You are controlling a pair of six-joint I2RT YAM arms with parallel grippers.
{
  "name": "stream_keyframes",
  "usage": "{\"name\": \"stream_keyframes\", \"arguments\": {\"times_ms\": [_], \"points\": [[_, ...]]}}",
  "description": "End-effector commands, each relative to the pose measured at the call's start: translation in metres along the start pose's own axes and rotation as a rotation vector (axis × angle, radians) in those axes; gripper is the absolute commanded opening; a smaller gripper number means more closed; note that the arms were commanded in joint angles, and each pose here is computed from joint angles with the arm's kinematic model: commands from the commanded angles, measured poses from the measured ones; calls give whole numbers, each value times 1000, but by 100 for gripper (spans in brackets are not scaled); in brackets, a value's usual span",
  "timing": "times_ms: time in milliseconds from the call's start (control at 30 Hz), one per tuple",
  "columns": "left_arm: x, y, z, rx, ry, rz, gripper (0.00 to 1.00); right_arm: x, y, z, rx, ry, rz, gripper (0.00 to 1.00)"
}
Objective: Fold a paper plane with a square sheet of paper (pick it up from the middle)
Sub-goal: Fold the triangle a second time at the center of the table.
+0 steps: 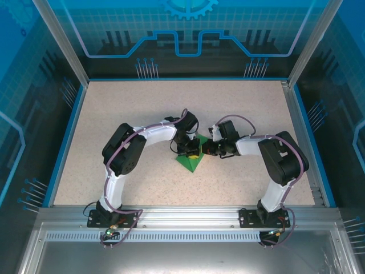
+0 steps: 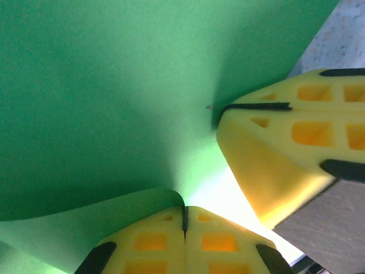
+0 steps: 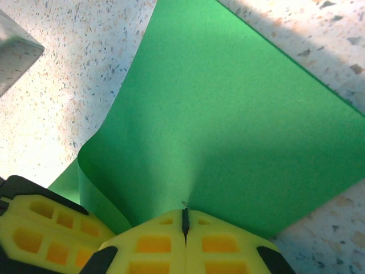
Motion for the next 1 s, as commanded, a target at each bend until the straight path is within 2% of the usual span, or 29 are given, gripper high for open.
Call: {"name": "stream_keyframes", "arguments": {"times_ms": [0, 700, 967], "points": [[-10, -3, -4, 2, 15, -28, 3, 3, 8, -19, 35, 57, 38, 1], [14, 5, 8, 22, 9, 79, 3, 2, 9, -19, 26, 57, 46, 1], [15, 5, 4, 30, 33, 74, 3, 2, 9, -19, 26, 57, 49, 1]]}}
Point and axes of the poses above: each hand's point on the last joint's axis, 136 mm out from that joint toward the fingers, its own x axis out along the fingers, its own z axis along the line the jaws close on, y = z × x, the point moved 9 cm from there along -x, back along the fingers, and after that the axes turned 14 degrees about x, right-handed, at the moved point
